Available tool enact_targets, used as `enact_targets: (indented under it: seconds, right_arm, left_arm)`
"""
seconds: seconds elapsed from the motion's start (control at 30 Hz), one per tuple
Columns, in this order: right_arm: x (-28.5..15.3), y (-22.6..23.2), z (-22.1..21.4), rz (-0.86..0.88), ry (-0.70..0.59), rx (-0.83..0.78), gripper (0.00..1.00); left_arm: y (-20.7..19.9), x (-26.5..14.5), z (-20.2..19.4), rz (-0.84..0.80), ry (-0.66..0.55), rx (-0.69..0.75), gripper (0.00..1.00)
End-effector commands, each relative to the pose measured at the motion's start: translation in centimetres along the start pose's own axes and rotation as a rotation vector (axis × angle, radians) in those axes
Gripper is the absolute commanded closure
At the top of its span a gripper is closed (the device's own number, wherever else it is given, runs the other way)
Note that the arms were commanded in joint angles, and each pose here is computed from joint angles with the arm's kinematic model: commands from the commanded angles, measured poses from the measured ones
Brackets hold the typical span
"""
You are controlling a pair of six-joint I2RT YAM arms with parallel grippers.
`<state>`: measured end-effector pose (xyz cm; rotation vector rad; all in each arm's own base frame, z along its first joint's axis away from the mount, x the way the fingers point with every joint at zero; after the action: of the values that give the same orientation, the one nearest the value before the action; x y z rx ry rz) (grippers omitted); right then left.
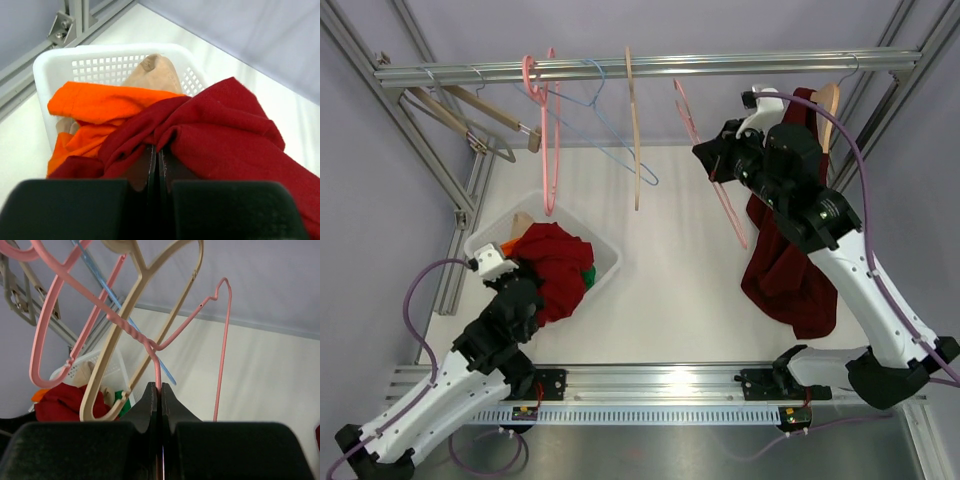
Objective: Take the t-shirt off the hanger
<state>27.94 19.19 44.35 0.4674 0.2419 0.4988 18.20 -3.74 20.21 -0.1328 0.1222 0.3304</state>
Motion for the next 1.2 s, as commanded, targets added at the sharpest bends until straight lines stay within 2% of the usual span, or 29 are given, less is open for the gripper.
enact_targets:
  seconds: [0.0,0.07,0.17,0.27,0.4,0.43,0.47,0.5,0.53,0.57,0.63,0.67,0.8,0.97,1.17]
  right_arm:
    - [1.0,1.4,4.4,0.044,-0.135,-0.008,1.0]
    - [1.8,1.1,5.1,0.046,-0.151,0.008,1.0]
    - [4.0,0.4,5.2,0.049,-0.161,0.054,1.0]
    - [5.1,0.7,5.9,0.081,-0.177,0.085,1.0]
    - [7.6,0.8,5.3,0.094,-0.149,0.123,1.0]
    - [7.9,0.6,5.3,0.09,-0.157,0.128,1.0]
    - [8.3,0.4,5.3,0.075,-0.163,0.134,1.0]
    - [8.9,0.1,4.9,0.065,-0.157,0.137,1.0]
    - [9.2,-0.2,4.7,0.054,-0.159,0.142,1.0]
    - [9.5,-0.3,4.5,0.05,-0.158,0.15,1.0]
    - [10.2,-0.6,4.0,0.047,-0.149,0.16,1.0]
    - [10.4,-0.9,4.1,0.023,-0.166,0.179,1.0]
    - [11.6,-1.3,3.7,0.009,-0.164,0.212,1.0]
    - [12.2,-1.5,4.0,-0.015,-0.192,0.236,1.0]
    - [12.8,-2.8,1.9,-0.055,-0.152,0.251,1.0]
  left_arm:
    - [-2.7,2.1,1.5,-0.071,0.027,-0.097,1.0]
    - [-3.1,3.1,1.9,-0.085,0.052,-0.137,1.0]
    - [-1.4,4.7,3.5,-0.009,0.001,-0.263,1.0]
    - [-0.5,5.6,4.2,0.037,-0.01,-0.304,1.0]
    - [1.7,7.4,3.3,0.15,-0.004,-0.375,1.0]
    - [1.5,7.5,3.1,0.131,0.023,-0.383,0.97]
    - [1.6,7.6,3.0,0.131,0.035,-0.385,0.9]
    - [1.5,7.4,3.3,0.123,0.041,-0.38,0.79]
    - [1.4,6.8,3.9,0.096,0.024,-0.394,0.49]
    - [1.5,6.3,4.3,0.083,0.008,-0.403,0.35]
    - [2.0,4.5,5.8,0.044,-0.045,-0.419,0.15]
    - [2.2,3.9,6.3,0.036,-0.061,-0.424,0.02]
    - [3.6,1.2,7.9,0.034,-0.081,-0.356,0.01]
    - [4.0,-1.7,11.3,-0.036,-0.162,-0.347,0.01]
    - [2.4,-4.9,14.9,-0.255,-0.228,-0.294,0.01]
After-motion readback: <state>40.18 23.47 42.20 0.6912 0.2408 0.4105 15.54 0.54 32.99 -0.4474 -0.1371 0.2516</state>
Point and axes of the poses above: each gripper's point midway between its finger pads, its own x axis out along the fingers, its own y axis along the line the jaws close on, z = x × y, the point moved 5 cm from there along -x, back along the fingers, and after that the axes turned 13 degrees about x, right-handed, at the moved point
